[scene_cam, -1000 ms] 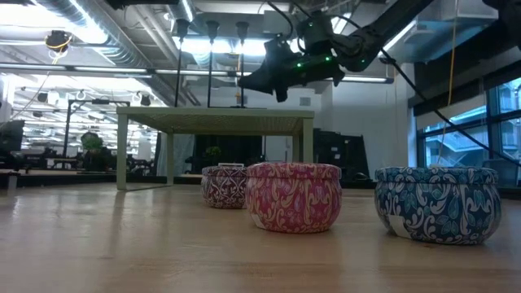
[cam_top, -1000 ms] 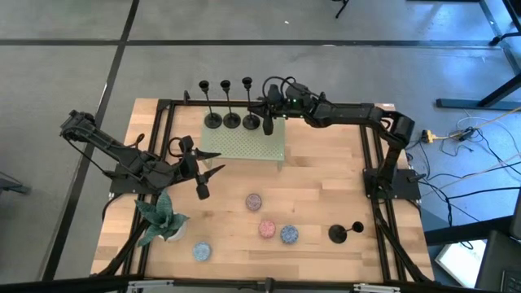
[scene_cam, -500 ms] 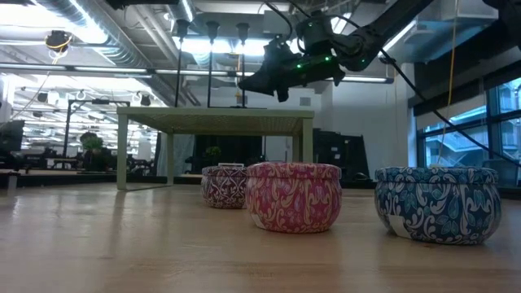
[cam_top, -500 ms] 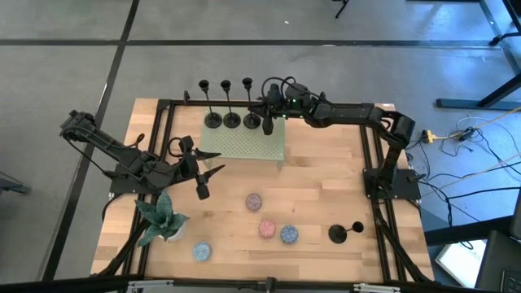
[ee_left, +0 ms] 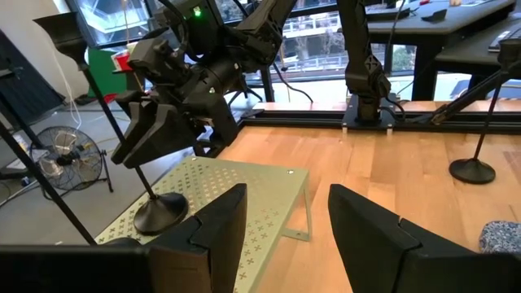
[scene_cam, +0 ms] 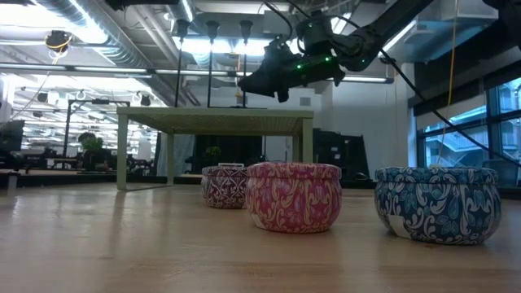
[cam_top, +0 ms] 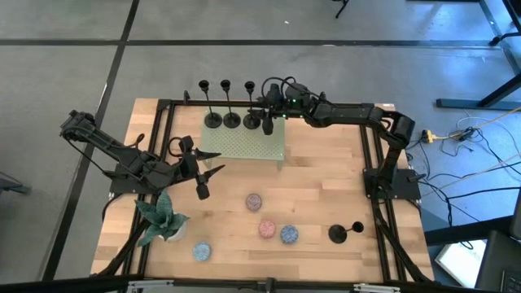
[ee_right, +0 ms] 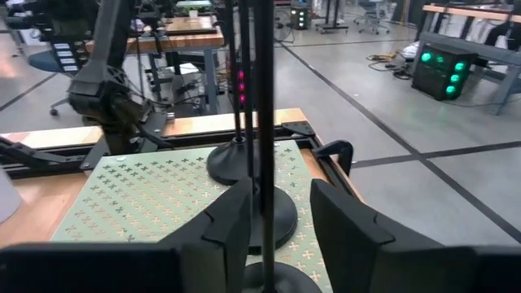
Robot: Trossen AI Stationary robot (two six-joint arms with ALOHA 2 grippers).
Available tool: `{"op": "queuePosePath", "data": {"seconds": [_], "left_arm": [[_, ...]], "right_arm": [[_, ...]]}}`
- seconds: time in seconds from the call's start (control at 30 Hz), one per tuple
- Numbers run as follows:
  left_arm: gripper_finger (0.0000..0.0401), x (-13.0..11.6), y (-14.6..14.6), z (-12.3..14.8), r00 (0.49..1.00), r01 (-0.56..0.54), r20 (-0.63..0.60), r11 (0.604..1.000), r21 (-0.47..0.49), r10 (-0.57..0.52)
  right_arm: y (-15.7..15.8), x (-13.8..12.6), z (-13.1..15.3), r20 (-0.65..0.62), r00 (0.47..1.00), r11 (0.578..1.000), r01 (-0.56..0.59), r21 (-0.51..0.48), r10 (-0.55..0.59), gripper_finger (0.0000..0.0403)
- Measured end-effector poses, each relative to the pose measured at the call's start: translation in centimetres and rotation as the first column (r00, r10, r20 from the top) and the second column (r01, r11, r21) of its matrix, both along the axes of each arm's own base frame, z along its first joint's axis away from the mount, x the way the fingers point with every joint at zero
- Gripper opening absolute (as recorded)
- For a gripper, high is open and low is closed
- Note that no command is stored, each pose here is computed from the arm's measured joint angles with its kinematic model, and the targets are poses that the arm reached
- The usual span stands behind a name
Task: Pick & Place candle stick holders
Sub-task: Adjust the black candle holders on the shelf, then align the black candle holder with the black candle holders on the shelf
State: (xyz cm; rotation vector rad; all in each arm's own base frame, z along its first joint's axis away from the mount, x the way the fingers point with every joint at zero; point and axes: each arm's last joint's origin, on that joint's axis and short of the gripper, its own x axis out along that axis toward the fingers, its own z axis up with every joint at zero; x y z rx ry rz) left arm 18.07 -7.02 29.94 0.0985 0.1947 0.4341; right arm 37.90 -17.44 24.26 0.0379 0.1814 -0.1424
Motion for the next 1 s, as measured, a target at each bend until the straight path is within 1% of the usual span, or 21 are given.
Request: {"op": "queuePosePath", "data": {"seconds": [0.2,0.4,0.57,0.67,0.77,0.9,1.0], "left_arm": [[0.0171,0.0,0.0,0.0,1.000,0.000,0.000,1.000,0.000,0.000],[0.0171,0.0,0.0,0.0,1.000,0.000,0.000,1.000,0.000,0.000],[0.0171,0.0,0.0,0.0,1.000,0.000,0.000,1.000,0.000,0.000],[0.0171,0.0,0.0,0.0,1.000,0.000,0.000,1.000,0.000,0.000],[0.0171,0.0,0.0,0.0,1.000,0.000,0.000,1.000,0.000,0.000],[0.0171,0.0,0.0,0.0,1.000,0.000,0.001,1.000,-0.002,0.000],[0.0171,0.0,0.0,0.0,1.000,-0.002,0.003,1.000,-0.007,0.002]], "right_arm": [[0.2,-0.1,0.2,0.010,0.998,0.998,-0.058,0.001,0.058,0.0166],[0.4,-0.4,0.7,-0.005,0.998,0.998,-0.061,-0.017,0.061,0.0215],[0.9,-1.6,2.2,-0.062,0.996,0.998,-0.064,-0.017,0.063,0.0243],[1.5,-2.9,3.7,-0.102,0.992,0.997,-0.070,-0.017,0.068,0.0252],[2.6,-4.5,5.9,-0.109,0.991,0.997,-0.076,-0.010,0.074,0.0254],[5.2,-7.4,9.5,-0.110,0.988,0.994,-0.111,-0.018,0.109,0.0255],[7.7,-10.2,11.9,-0.118,0.982,0.988,-0.153,-0.013,0.150,0.0255]]}}
